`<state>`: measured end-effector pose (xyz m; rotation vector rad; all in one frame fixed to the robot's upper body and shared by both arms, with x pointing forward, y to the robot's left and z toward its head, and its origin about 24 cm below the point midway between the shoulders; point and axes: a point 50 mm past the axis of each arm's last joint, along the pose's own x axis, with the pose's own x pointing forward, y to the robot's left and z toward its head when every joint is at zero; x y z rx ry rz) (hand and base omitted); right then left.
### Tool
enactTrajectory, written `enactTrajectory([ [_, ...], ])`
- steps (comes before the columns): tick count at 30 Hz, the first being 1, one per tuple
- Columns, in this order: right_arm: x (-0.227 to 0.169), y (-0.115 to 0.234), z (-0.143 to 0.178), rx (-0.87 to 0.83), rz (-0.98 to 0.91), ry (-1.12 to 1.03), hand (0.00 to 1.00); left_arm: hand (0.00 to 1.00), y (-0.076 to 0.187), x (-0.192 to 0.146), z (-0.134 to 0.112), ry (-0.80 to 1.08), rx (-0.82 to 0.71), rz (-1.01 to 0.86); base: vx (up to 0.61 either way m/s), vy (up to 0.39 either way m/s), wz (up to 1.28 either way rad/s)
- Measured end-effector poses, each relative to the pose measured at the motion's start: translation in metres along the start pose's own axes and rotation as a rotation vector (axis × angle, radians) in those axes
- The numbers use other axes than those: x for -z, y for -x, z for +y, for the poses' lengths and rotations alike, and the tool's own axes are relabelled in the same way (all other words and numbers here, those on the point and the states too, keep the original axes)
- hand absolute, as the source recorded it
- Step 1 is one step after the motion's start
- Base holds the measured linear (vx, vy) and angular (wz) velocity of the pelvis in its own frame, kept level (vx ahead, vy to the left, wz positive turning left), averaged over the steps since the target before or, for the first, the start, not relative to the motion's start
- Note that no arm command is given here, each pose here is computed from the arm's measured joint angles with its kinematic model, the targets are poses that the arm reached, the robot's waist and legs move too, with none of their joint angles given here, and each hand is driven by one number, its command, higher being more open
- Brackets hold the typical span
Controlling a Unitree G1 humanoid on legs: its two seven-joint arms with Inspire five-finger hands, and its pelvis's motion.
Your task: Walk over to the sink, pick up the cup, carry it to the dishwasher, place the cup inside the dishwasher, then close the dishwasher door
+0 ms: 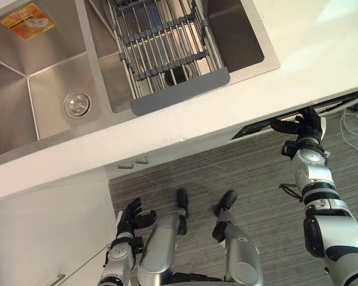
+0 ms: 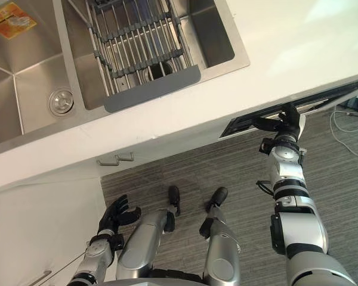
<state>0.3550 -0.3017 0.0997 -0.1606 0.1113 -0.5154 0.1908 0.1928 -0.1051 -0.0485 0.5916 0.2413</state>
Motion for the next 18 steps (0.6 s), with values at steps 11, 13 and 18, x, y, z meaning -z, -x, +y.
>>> enactTrajectory([
  [11, 0.095, 0.091, 0.024, -0.293, -0.009, 0.195, 0.90, 0.90, 0.007, 0.012, 0.015, -0.060, -0.017, 0.040, 0.06, 0.017, -0.01],
  [13, 0.111, 0.102, 0.023, -0.306, 0.042, 0.203, 0.90, 0.90, 0.007, 0.012, 0.018, -0.075, -0.011, 0.043, 0.11, 0.061, 0.00],
  [18, 0.152, 0.135, 0.018, -0.336, 0.195, 0.197, 0.90, 0.90, 0.012, 0.019, 0.030, -0.116, -0.020, 0.065, 0.08, 0.071, 0.02],
])
